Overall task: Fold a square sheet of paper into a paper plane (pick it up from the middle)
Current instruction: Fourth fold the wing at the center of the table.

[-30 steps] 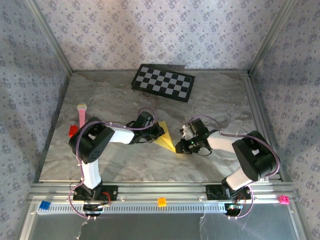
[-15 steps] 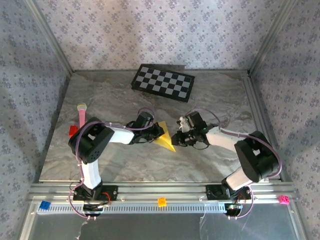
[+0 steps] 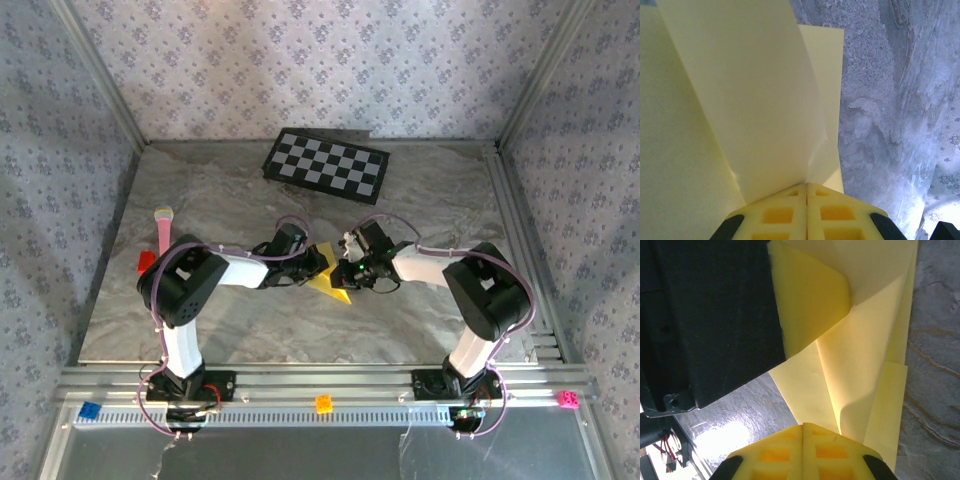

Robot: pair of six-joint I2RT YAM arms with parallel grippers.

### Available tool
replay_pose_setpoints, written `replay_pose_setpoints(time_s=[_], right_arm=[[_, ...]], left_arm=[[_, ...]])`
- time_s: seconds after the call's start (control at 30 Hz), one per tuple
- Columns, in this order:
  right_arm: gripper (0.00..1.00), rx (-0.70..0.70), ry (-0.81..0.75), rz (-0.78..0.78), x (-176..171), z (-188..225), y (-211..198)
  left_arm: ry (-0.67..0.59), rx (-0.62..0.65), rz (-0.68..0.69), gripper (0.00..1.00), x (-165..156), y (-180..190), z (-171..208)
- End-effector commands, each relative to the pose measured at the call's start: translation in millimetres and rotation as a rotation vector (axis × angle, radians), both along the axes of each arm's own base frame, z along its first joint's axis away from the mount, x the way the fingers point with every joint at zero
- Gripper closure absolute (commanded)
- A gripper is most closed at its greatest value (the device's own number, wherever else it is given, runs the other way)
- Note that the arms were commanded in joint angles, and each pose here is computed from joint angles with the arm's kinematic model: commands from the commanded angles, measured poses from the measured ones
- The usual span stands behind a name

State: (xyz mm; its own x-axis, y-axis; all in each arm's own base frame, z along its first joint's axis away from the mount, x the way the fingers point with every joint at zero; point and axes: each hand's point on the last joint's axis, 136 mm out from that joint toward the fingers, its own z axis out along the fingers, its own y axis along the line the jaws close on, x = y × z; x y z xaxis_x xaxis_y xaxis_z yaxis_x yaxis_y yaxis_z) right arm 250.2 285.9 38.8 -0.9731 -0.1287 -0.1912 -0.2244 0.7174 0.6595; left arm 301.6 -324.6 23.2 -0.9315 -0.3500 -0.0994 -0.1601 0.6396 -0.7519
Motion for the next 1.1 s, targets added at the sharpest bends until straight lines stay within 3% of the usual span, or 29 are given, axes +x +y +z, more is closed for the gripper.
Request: replay_pose_setpoints(time_s=[0.0, 0.4, 1.07], right_arm=[[0.99, -0.014, 0.013, -0.019, 3.8, -3.7, -2.5], [1.0, -0.02, 0.044, -0.037, -2.4, -14.0, -12.6], [1.0, -0.072, 0.11, -0.019, -41.1, -35.1, -39.4]], left_arm=[[0.041, 0.069, 0.013, 0.91, -8.6, 13.5, -19.1], [0.035, 0.071, 0.016, 0.92, -8.2, 14.2, -17.8], [0.038, 0.082, 0.034, 0.91, -7.6, 19.3, -18.6]])
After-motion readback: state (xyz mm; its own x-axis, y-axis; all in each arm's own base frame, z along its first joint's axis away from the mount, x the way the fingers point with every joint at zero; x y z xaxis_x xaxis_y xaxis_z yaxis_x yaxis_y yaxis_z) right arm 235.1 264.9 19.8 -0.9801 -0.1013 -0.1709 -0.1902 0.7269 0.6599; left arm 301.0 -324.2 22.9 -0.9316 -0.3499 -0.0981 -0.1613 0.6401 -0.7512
